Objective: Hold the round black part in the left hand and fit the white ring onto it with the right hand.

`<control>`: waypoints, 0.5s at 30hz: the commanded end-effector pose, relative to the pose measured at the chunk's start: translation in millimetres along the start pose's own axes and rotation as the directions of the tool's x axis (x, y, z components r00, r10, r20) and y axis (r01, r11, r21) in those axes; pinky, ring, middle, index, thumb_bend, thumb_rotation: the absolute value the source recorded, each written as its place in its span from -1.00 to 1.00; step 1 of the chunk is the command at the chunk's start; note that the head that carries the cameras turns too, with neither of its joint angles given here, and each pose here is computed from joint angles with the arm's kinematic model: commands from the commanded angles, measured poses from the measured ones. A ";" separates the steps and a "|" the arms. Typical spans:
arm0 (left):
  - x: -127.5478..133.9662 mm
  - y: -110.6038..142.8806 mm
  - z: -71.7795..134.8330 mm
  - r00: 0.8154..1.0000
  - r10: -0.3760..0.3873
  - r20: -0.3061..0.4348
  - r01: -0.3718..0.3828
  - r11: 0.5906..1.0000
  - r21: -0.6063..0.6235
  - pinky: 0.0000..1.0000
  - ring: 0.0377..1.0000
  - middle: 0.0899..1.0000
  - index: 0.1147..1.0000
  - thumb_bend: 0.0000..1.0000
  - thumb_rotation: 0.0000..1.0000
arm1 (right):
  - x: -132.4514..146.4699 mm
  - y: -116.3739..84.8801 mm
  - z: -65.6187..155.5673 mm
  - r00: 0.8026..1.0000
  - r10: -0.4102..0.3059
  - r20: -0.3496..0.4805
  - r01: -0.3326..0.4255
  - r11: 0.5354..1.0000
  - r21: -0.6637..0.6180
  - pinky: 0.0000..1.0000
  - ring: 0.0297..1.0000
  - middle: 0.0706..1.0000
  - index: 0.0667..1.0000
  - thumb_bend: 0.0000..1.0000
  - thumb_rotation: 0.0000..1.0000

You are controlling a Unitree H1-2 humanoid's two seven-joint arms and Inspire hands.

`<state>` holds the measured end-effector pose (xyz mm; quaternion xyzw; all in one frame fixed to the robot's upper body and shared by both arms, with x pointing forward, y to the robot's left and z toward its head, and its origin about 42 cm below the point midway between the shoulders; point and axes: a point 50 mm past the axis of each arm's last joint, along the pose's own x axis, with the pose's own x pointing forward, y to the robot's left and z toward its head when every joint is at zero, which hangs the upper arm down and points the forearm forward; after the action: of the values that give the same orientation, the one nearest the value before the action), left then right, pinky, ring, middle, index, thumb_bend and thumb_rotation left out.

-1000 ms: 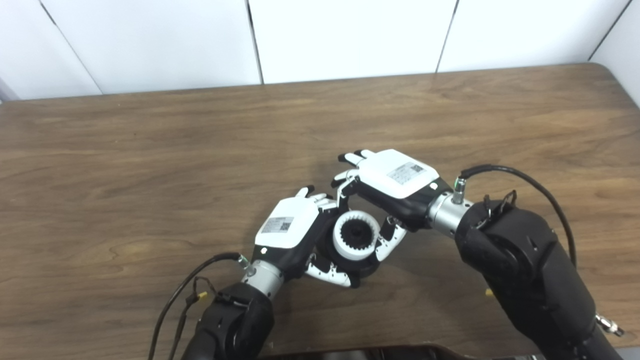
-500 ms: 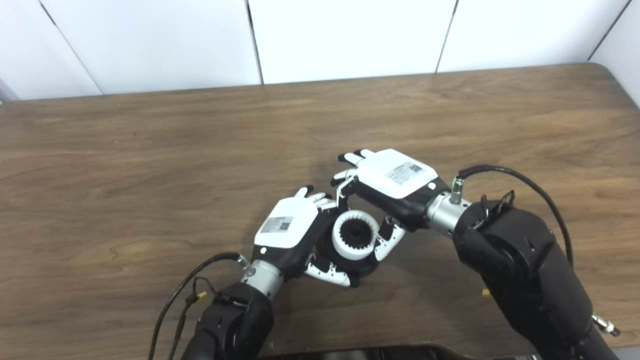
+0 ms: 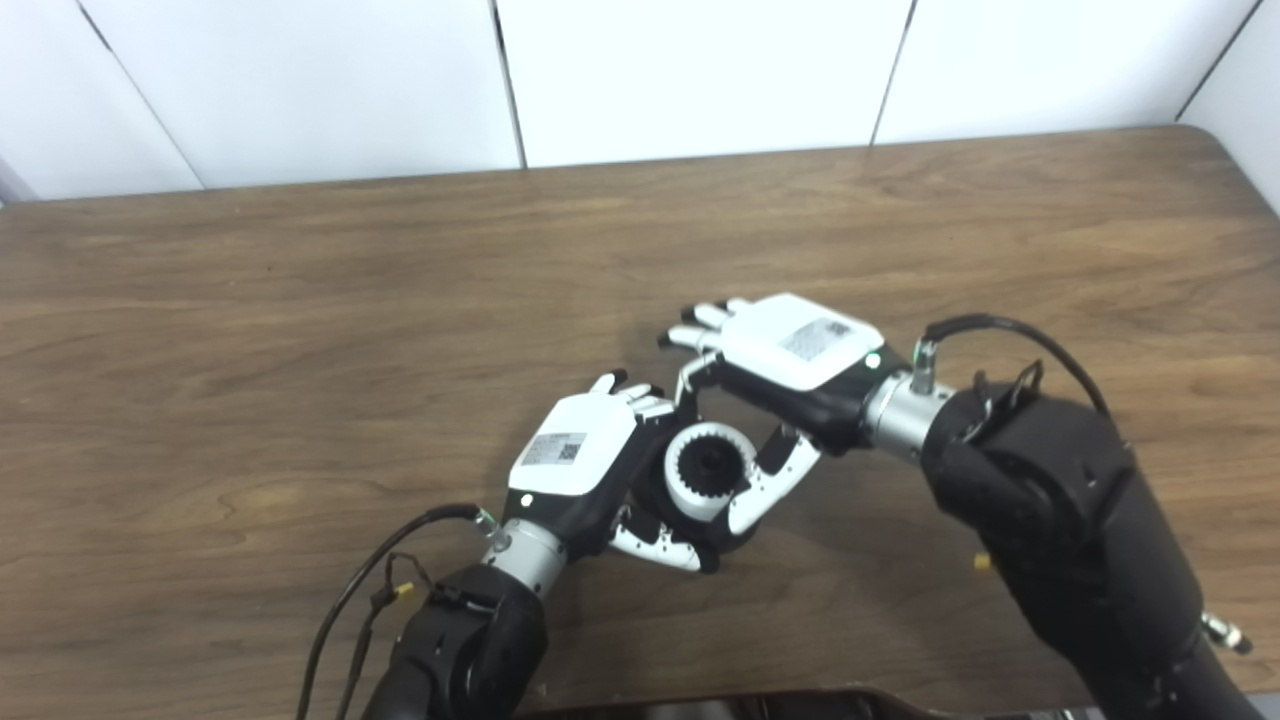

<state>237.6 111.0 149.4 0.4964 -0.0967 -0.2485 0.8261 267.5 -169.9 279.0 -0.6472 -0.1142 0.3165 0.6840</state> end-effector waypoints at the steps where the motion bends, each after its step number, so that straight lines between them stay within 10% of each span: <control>1: 3.3 9.6 3.6 0.999 0.039 0.019 -0.040 0.999 0.031 1.00 0.78 0.55 -0.17 0.05 -0.88 | -6.0 -22.5 2.8 0.997 -0.071 0.015 0.072 0.997 -0.030 1.00 1.00 0.88 0.59 1.00 0.05; 15: 3.7 10.1 1.2 1.000 0.029 0.006 -0.029 0.999 0.041 1.00 0.77 0.54 -0.17 0.05 -0.88 | -12.5 -35.6 -1.1 0.996 -0.094 -0.002 0.093 0.996 -0.013 1.00 1.00 0.86 0.53 1.00 0.01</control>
<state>238.6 111.3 149.9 0.4980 -0.0970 -0.2487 0.8251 267.5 -177.1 302.0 -0.6441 -0.1224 0.3001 0.6929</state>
